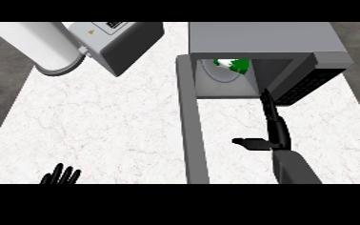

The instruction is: Pick up the milk, place it into the microwave and close the microwave

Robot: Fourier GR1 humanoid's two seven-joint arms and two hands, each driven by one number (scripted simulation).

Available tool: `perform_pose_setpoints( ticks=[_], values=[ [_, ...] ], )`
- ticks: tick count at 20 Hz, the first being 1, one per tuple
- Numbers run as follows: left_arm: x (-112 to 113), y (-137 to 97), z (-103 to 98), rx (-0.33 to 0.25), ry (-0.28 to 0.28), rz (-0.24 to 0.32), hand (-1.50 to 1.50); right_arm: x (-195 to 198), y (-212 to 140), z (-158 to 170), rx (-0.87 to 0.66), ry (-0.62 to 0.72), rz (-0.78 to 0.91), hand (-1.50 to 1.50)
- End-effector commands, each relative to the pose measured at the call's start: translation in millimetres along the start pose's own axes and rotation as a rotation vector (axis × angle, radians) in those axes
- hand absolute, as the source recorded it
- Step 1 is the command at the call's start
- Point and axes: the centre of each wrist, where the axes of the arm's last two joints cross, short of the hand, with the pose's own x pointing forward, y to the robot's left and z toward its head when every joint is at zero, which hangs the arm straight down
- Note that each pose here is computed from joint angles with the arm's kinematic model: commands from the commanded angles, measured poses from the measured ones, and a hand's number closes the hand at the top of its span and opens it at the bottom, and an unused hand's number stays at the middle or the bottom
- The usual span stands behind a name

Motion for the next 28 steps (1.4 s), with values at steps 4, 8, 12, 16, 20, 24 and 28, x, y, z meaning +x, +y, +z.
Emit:
perform_pose_setpoints(
  ticks=[4, 8, 12, 16, 20, 24, 28],
  values=[
    [-12, -22, -17, -0.181, 0.071, -0.026, -1.50, 5, -47, 33, -0.032, -0.062, 0.006, 1.50],
    [-19, -29, -41, -0.275, 0.104, -0.091, 1.50, 9, -82, 54, -0.062, -0.037, 0.021, -1.50],
    [-30, -65, -53, -0.336, 0.077, -0.128, 1.50, 16, -110, 71, -0.132, -0.003, -0.025, -1.50],
    [-57, -74, -78, -0.320, 0.107, -0.126, 1.50, 27, -137, 90, -0.138, -0.013, -0.042, -1.50],
    [-70, -69, -114, -0.239, 0.087, -0.179, 1.50, 36, -175, 93, -0.180, -0.022, -0.038, -1.50],
    [-70, -88, -157, -0.351, 0.088, -0.245, 1.50, 38, -174, 98, -0.163, -0.025, -0.028, -1.50],
    [-86, -97, -144, -0.550, 0.284, -0.300, 1.50, 36, -174, 123, -0.144, -0.030, -0.066, -1.50]
  ],
)
